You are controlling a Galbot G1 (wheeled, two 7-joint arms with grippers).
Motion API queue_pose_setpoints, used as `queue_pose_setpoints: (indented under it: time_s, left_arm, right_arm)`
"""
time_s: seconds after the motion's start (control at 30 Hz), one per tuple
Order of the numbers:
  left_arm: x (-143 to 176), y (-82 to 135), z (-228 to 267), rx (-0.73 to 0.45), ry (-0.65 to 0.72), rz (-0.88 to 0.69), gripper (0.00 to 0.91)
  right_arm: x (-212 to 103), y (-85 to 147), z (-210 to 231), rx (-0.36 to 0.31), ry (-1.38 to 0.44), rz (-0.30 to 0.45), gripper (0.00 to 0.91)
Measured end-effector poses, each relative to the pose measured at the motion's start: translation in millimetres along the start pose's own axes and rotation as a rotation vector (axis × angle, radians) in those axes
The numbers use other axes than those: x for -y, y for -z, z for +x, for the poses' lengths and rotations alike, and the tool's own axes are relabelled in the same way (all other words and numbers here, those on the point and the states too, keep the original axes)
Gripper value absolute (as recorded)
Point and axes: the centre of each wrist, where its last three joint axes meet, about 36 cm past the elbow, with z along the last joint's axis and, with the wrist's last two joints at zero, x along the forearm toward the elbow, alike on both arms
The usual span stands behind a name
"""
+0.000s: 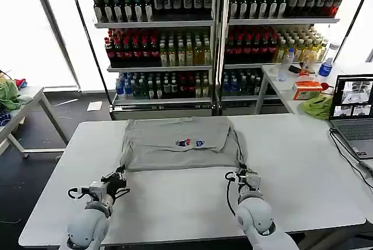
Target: Fold and organize the clothes.
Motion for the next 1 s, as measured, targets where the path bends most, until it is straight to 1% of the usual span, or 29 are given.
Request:
queue_pose_setpoints:
  time_s: [0.33,0.47,0.67,1.0]
  left_arm:
    - [0.4,4.4,24.7,0.026,0.004,-0.006,0.0]
    - [3.8,4.2,39.4,0.029,0.01,-0.008,0.0]
    - [8.5,3.5,67.3,0.031,0.012,-0.02,0.0]
    - [22.3,1.8,120.9,0.024,0.011,-0.029,0.0]
  right_arm:
    - [5.2,8.7,39.2,0.055,-0.012,-0.013,0.0]
    - [7.4,8.6,58.8,0.069,-0.019,-0.01,0.0]
    - [11.3,4.7,90.0,0.072,-0.033,-0.01,0.0]
    - [15.4,-10.8,141.6,0.05,-0.036,0.003,0.0]
